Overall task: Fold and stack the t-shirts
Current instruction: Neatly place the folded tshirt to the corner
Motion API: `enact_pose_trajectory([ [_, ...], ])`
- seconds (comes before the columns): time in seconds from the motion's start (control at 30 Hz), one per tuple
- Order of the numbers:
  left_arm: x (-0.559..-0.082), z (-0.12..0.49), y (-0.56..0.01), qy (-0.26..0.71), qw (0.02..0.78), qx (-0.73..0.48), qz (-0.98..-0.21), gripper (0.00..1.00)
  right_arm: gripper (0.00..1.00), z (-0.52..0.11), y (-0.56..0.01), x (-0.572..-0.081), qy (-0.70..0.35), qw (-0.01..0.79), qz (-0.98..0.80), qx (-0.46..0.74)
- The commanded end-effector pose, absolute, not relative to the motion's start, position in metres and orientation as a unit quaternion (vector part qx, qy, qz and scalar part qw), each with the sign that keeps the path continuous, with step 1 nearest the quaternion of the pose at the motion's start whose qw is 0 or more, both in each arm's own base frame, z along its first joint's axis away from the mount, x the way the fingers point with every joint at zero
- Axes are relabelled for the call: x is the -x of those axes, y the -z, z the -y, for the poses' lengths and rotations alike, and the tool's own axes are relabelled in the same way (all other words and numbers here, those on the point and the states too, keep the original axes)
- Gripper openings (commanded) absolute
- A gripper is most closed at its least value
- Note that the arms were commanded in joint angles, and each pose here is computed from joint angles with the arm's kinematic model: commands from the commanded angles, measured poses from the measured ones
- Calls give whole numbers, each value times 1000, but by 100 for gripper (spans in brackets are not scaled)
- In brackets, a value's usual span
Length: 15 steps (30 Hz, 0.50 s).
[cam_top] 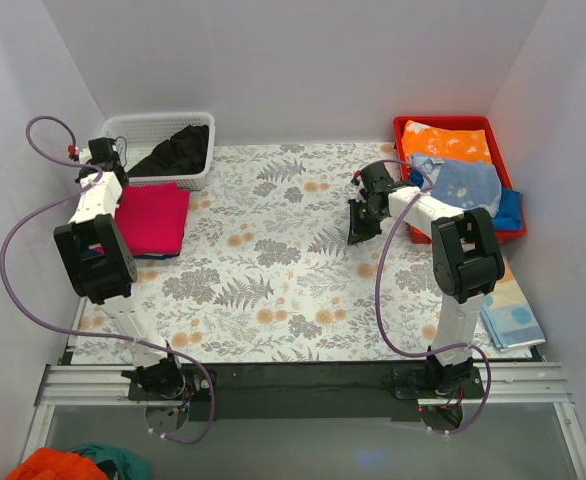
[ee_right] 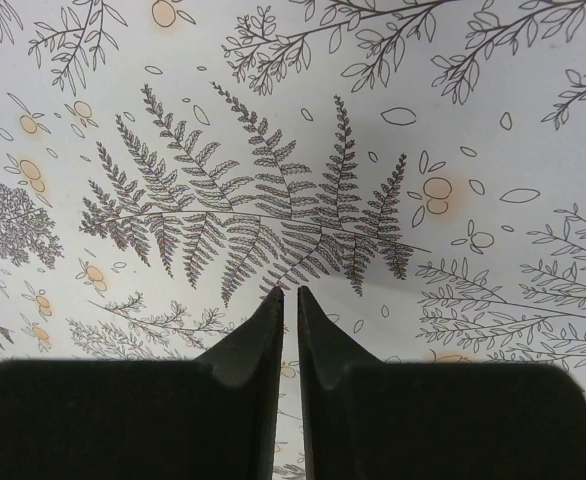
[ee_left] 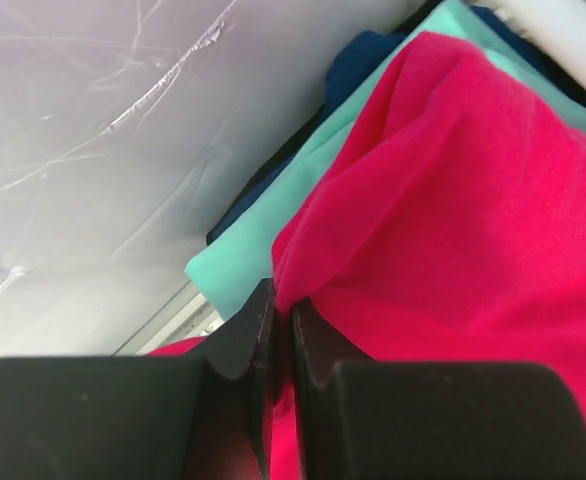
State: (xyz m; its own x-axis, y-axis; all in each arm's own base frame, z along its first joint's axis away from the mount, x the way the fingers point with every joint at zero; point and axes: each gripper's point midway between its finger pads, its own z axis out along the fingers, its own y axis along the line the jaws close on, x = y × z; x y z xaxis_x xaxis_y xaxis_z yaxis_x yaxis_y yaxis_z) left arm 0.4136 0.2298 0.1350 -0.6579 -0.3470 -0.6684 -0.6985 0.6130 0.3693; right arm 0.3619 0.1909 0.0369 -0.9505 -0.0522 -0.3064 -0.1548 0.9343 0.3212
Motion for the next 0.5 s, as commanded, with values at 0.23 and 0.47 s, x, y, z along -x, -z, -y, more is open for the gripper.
enact_pose_trajectory([
  [0.23, -417, -249, -146, -326, 289, 410, -801, 76, 15, -191, -43, -353, -179, 145, -972, 47],
  [0.47, -432, -218, -199, -244, 376, 392, -803, 80, 16, -193, -40, -347, -184, 144, -971, 46],
])
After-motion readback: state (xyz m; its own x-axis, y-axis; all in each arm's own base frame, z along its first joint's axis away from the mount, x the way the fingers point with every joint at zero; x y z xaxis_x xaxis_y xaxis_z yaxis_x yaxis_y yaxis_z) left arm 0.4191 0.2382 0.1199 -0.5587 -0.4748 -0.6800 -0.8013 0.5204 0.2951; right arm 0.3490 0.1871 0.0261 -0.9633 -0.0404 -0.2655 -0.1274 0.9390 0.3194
